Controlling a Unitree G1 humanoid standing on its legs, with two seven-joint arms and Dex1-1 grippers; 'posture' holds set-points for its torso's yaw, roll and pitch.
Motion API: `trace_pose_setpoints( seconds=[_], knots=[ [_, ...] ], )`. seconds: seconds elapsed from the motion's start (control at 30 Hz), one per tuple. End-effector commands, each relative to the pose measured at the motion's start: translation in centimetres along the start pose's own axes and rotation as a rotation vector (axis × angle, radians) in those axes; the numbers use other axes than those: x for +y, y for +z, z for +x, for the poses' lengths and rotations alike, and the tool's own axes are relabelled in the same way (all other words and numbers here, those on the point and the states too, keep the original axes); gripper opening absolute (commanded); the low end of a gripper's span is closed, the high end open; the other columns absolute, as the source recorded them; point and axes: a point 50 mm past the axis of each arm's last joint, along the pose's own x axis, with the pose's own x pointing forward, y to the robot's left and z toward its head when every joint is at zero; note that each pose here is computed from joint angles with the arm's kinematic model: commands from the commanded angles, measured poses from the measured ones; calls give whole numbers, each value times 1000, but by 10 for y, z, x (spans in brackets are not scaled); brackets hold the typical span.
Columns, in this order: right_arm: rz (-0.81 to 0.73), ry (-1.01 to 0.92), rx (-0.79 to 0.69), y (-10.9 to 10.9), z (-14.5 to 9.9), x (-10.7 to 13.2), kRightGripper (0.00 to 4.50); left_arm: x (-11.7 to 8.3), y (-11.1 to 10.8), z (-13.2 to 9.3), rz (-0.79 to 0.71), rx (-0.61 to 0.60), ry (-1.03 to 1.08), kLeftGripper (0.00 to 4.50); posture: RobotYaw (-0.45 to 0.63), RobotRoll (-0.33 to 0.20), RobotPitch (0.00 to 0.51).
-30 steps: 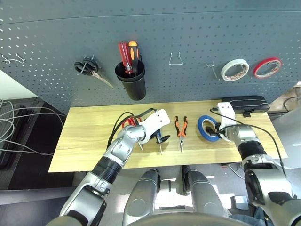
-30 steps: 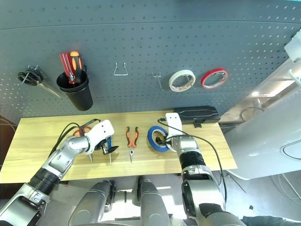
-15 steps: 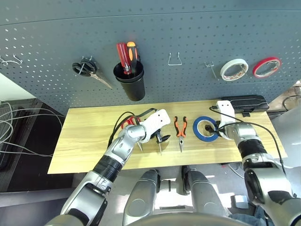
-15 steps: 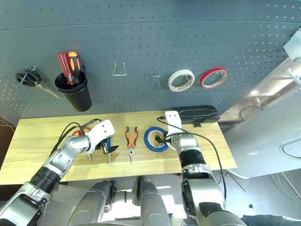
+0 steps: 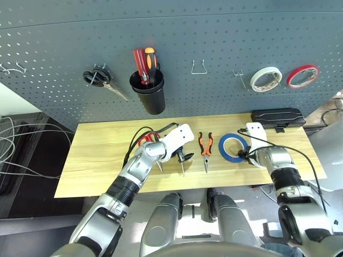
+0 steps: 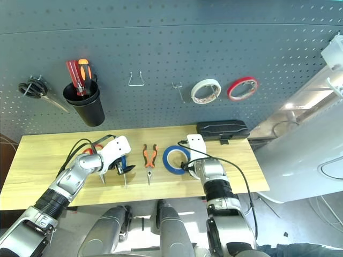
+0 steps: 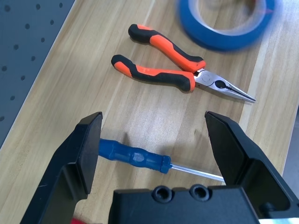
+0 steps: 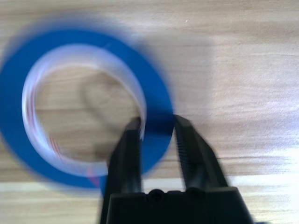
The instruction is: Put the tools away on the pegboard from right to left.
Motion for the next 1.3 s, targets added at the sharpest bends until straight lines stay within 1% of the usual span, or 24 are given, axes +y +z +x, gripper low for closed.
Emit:
trace_pose_setpoints(
  seconds=[0.03, 0.1, 0.3, 0.33, 0.37, 0.43, 0.47, 0.5, 0.57, 0.63, 0.73, 0.8, 0.93, 1.17, 1.3],
  knots=[
    [-37, -7, -70, 11, -9, -4, 692, -3, -3, 2, 10, 11, -15, 4500, 10, 0, 211],
    [-72, -6, -133, 16, -15, -7, 692, -1, -3, 0, 15, 2, -9, 4500, 6, 0, 211],
    [-274, 19, -368, 25, -41, -8, 692, 6, 3, -9, 18, -87, 60, 4500, -6, 0, 214],
    [-334, 38, -420, 26, -47, -6, 692, 6, 5, -12, 10, -113, 76, 4500, -6, 0, 214],
    [-416, 40, -498, 29, -56, -5, 692, 8, 7, -16, 6, -158, 101, 4500, -15, 0, 215],
    [-577, 47, -607, 30, -68, -1, 692, 9, 12, -23, -2, -237, 136, 4500, -21, 0, 215],
    [-643, 41, -680, 30, -74, -1, 692, 9, 16, -28, 12, -305, 157, 4500, -25, 0, 215],
    [-683, 40, -727, 29, -78, -1, 692, 9, 19, -31, 23, -349, 170, 4500, -25, 0, 215],
    [-738, 4, -850, 30, -87, -5, 692, 9, 31, -41, 28, -497, 199, 4500, -27, 0, 212],
    [-783, -16, -931, 30, -93, -7, 692, 7, 39, -47, 34, -586, 204, 4500, -32, 0, 210],
    [-828, -49, -1103, 35, -110, -7, 692, 3, 51, -53, 82, -686, 189, 4500, -36, 0, 209],
    [-834, -83, -1188, 41, -120, -7, 692, 3, 54, -53, 93, -703, 190, 4500, -39, 0, 207],
    [-813, -142, -1276, 53, -130, -12, 692, 5, 58, -52, 112, -722, 202, 4500, -44, 0, 204],
    [-793, -188, -1356, 67, -138, -13, 692, 8, 62, -53, 127, -749, 220, 4500, -41, 0, 202],
    [-775, -215, -1357, 76, -137, -12, 692, 7, 63, -53, 143, -749, 208, 4500, -38, 0, 200]
  ],
)
